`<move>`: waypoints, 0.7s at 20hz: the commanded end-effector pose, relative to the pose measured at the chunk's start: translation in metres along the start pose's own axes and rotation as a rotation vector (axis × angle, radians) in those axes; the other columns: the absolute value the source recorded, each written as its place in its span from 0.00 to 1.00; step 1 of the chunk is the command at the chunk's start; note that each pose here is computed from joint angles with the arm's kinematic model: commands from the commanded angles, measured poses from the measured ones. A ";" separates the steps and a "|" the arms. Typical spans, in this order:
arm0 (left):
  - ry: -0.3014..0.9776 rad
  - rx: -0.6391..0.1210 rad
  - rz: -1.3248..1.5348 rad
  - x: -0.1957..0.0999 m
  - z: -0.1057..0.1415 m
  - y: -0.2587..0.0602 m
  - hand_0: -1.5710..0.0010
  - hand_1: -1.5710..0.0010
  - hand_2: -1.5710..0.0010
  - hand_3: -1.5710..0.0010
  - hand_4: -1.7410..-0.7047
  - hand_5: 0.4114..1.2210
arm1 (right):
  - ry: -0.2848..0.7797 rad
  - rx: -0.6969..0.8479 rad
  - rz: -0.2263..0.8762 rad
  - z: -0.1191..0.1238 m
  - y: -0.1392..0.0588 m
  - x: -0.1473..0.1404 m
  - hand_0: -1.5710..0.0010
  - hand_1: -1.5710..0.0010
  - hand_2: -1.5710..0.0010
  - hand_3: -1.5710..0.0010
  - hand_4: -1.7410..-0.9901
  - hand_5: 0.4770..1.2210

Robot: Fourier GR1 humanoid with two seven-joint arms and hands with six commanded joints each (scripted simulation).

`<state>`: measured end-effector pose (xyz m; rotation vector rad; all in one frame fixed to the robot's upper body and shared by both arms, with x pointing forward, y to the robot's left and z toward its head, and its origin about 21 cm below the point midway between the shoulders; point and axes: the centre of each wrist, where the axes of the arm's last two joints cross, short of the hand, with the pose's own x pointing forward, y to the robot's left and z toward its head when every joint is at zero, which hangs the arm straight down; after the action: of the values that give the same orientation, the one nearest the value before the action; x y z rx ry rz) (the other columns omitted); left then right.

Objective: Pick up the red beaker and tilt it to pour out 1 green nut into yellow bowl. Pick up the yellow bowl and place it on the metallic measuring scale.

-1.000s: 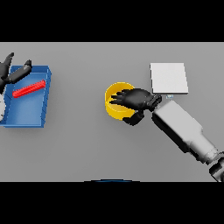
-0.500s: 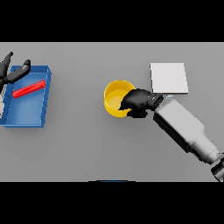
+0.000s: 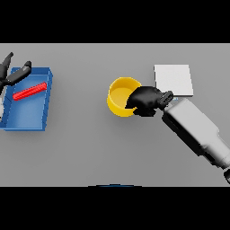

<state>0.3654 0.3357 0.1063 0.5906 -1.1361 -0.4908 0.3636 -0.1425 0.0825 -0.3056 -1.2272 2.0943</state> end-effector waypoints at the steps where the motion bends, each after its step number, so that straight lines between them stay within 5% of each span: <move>1: -0.002 0.006 -0.002 0.001 0.000 0.002 1.00 1.00 1.00 1.00 0.94 0.36 | -0.001 -0.007 0.006 0.006 -0.008 -0.003 0.01 0.01 0.06 0.26 0.01 0.99; 8: -0.008 -0.001 0.037 0.003 -0.001 0.006 1.00 1.00 1.00 1.00 0.91 0.36 | 0.063 -0.046 0.028 0.036 -0.015 0.007 0.00 0.00 0.04 0.25 0.00 1.00; 14: -0.001 -0.013 0.067 0.005 0.004 0.006 1.00 1.00 1.00 1.00 0.88 0.39 | 0.215 -0.146 0.027 0.055 -0.033 -0.023 0.01 0.00 0.03 0.26 0.00 1.00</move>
<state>0.3640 0.3363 0.1145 0.5386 -1.1513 -0.4413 0.3672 -0.1843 0.1359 -0.6067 -1.2515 1.9383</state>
